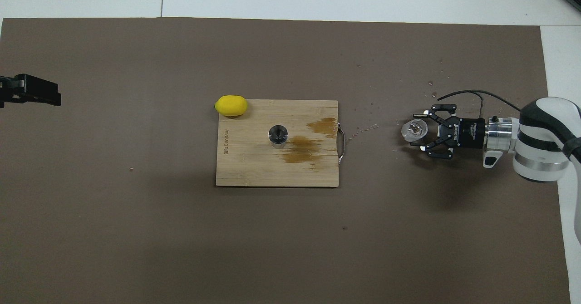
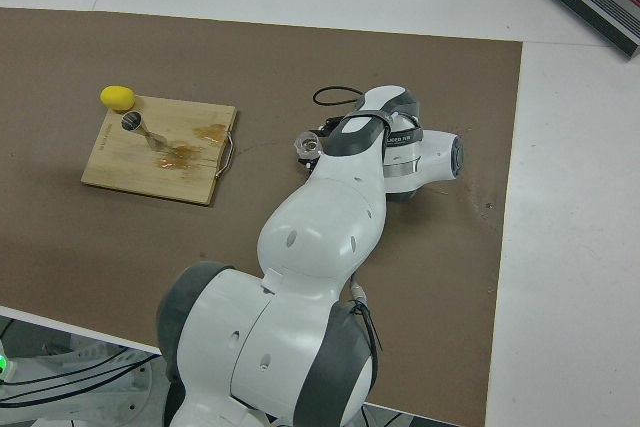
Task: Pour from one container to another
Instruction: 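Lower the glass onto the table and open the right gripper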
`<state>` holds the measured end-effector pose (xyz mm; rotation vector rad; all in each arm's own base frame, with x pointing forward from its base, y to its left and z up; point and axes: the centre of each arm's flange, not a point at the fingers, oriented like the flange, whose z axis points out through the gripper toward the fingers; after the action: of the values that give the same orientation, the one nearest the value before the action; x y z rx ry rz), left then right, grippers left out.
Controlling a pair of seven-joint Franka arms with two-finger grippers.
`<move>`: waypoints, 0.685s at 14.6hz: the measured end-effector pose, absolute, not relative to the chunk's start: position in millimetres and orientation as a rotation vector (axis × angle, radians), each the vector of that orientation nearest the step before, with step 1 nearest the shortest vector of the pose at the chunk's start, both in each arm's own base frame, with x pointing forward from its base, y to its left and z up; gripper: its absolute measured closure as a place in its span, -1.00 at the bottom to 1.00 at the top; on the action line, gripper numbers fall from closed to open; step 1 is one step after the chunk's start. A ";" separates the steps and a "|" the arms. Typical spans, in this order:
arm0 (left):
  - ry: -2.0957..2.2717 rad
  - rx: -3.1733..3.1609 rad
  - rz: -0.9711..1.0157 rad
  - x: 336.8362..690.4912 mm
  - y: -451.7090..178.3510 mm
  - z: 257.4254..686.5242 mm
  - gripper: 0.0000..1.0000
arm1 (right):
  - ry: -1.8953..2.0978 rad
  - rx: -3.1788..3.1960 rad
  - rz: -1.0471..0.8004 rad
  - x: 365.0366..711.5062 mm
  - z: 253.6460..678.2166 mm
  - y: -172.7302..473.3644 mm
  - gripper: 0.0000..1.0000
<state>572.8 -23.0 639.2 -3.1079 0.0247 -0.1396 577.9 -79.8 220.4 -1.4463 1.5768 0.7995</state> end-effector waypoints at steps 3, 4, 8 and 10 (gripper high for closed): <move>0.025 -3.108 -0.140 572.8 -23.0 639.2 -1.00 | 1.569 -1.449 0.798 579.3 223.3 -79.6 -1.00; 0.025 -3.108 -0.140 572.8 -23.0 639.2 -1.00 | 1.565 -1.451 0.792 580.9 226.3 -80.1 -1.00; 0.025 -3.108 -0.140 572.8 -23.0 639.2 -1.00 | 1.551 -1.468 0.752 590.5 249.5 -83.8 -1.00; 0.025 -3.108 -0.140 572.8 -23.0 639.2 -1.00 | 1.551 -1.497 0.733 594.3 266.7 -85.7 -1.00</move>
<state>572.8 -23.0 639.2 -3.1079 0.0247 -0.1396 594.3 -85.7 266.7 -1.4970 1.5512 0.7327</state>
